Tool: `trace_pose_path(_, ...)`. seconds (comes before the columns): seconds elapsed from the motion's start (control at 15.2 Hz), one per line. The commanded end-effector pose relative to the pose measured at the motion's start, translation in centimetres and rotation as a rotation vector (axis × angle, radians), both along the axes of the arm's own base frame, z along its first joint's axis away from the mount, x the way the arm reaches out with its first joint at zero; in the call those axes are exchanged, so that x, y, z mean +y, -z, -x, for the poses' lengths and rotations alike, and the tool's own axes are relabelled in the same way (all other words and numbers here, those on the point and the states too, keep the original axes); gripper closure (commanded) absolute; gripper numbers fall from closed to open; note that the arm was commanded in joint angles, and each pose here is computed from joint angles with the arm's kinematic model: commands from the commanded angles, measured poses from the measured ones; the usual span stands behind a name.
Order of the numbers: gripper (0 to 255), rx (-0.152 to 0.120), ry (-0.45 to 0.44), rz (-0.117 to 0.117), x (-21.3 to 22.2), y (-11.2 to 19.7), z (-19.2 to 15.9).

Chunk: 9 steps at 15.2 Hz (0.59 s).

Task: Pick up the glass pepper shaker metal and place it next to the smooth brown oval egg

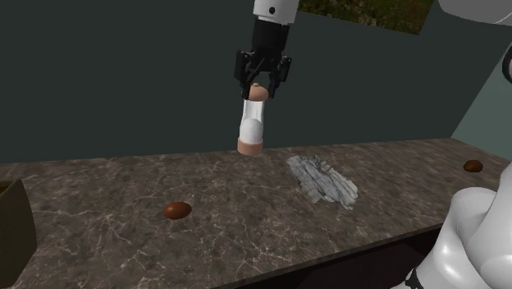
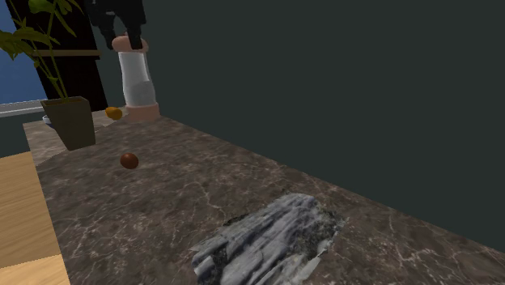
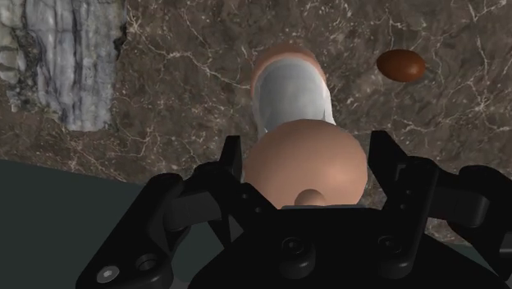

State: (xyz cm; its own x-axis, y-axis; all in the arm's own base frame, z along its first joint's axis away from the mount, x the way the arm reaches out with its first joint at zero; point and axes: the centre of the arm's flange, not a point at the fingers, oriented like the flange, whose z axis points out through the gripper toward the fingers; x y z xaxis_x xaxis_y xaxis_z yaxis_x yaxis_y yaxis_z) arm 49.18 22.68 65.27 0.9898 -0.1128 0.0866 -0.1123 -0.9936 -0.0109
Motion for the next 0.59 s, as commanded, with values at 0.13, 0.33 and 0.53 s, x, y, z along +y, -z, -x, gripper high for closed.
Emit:
trace_pose_path(0.13, 255, 0.0, 0.001, 0.0, 5.1, -1.0, 1.4)
trace_pose_path(0.33, 255, 0.0, 0.001, 0.0, 8.8, -1.9, 2.6)
trace_pose_path(0.53, 255, 0.0, 0.001, 0.0, 12.5, -2.7, 3.8)
